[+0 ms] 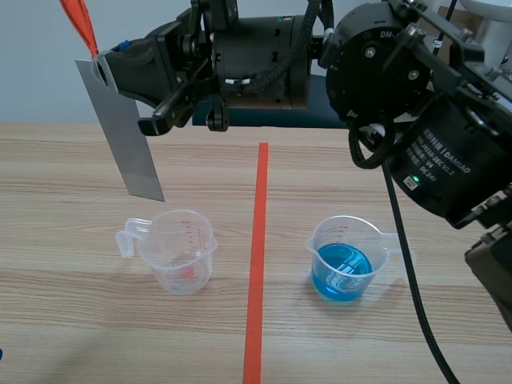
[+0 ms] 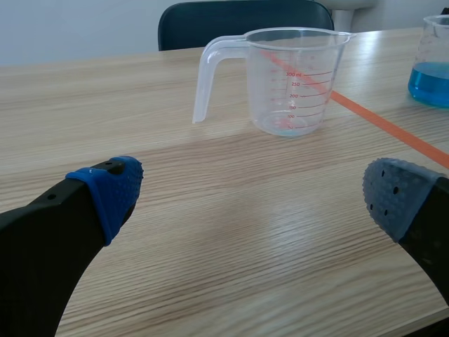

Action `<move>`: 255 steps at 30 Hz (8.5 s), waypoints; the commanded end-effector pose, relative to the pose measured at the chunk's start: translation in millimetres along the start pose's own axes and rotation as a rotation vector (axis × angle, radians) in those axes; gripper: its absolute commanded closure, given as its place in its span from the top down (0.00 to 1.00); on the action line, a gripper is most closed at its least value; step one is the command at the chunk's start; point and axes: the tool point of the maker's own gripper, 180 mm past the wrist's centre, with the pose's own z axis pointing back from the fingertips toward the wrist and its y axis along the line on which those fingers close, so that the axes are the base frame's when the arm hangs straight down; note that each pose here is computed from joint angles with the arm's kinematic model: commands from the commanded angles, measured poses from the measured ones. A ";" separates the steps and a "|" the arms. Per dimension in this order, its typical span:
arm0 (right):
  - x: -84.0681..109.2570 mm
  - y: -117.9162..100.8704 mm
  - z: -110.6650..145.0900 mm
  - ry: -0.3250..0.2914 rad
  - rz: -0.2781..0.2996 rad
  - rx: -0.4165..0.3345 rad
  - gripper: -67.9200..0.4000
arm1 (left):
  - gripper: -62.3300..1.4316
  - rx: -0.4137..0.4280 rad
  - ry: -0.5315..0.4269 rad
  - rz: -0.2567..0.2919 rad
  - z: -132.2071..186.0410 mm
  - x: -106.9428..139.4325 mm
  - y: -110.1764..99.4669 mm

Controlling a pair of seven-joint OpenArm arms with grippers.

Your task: Do the redox reaction experiment. put the plate into the left beaker

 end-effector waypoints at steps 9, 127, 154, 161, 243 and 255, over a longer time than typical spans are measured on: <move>20.2 -2.4 -0.2 -0.053 0.033 0.007 0.01 | 1.00 -0.003 -0.062 -0.003 -3.0 11.7 1.4; -98.9 -23.6 1.7 0.094 -0.078 -0.150 0.01 | 1.00 -0.077 -0.089 -0.041 0.2 36.1 18.8; -123.4 -22.3 -9.3 0.121 -0.099 -0.165 0.01 | 1.00 -0.077 -0.089 -0.041 0.2 36.0 18.8; -123.1 -22.5 -9.2 0.120 -0.097 -0.165 0.15 | 1.00 -0.077 -0.089 -0.041 0.2 36.0 18.8; -125.0 -33.6 -7.2 0.131 -0.083 -0.229 1.00 | 1.00 -0.077 -0.089 -0.041 0.2 36.0 18.8; -126.8 -34.7 -5.4 0.139 -0.082 -0.233 1.00 | 1.00 -0.077 -0.089 -0.041 0.2 36.0 18.8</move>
